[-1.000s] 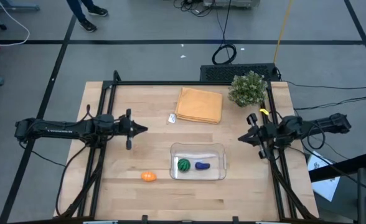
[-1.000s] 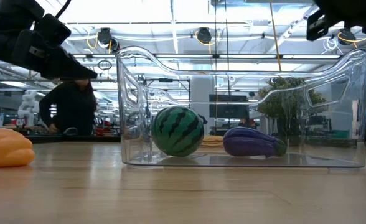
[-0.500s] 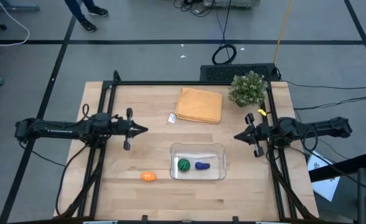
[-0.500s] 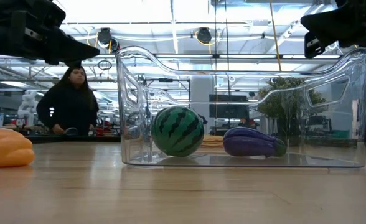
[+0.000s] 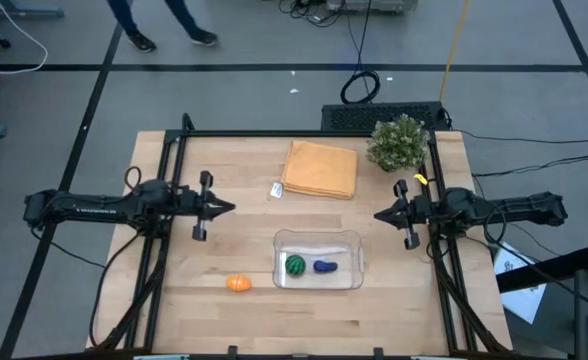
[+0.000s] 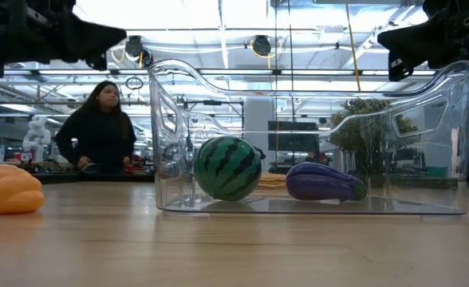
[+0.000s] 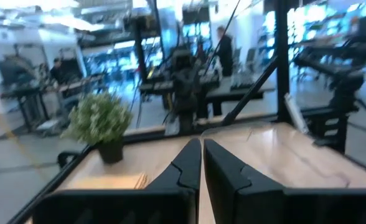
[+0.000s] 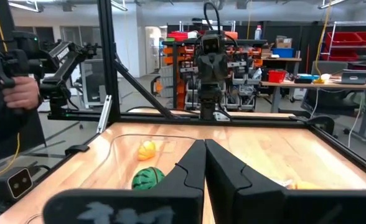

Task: Pick and placing Produce into tupperware
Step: Put the croissant into the transparent bin

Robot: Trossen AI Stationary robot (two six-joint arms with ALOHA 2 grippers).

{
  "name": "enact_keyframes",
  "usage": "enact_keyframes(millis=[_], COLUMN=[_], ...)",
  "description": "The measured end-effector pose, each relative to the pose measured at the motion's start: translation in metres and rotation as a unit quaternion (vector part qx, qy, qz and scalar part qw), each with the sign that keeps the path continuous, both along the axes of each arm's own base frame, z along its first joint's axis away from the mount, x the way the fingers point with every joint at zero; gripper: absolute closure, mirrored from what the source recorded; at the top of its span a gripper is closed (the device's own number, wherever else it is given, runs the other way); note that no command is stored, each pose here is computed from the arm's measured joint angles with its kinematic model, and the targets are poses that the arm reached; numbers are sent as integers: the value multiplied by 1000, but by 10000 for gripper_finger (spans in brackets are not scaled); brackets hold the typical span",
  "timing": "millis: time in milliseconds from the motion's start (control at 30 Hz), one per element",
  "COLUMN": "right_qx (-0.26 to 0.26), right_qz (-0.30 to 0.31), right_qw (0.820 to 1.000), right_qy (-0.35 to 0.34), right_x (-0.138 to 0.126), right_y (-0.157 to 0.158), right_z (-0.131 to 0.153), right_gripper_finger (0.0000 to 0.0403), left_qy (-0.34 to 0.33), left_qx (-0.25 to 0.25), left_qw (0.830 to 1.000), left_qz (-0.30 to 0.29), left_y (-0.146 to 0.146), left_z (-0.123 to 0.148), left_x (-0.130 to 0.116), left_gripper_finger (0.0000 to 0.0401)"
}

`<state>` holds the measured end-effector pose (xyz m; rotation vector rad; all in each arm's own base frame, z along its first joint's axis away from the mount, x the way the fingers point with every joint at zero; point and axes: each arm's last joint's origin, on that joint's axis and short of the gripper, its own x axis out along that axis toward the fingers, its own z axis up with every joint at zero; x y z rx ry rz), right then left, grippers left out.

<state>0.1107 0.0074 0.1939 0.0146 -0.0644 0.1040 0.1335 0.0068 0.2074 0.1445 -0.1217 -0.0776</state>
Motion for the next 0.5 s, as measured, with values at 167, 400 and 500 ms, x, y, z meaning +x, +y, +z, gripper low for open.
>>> enact_keyframes(millis=[167,400,500], right_qx=[0,0,0], right_qz=[0,1,1], right_qw=[1000,1000,1000], right_qy=[0,0,0], right_x=[0,0,0], right_y=[0,0,0], right_z=[0,0,0], right_gripper_finger=[403,403,403], left_qy=[-15,-30,-27], left_qx=[2,-3,-11], left_qw=[1000,999,1000], left_qz=[-10,-9,-12], left_y=[-1,0,-1], left_z=[11,30,42], left_x=[0,1,1], left_gripper_finger=[377,369,345])
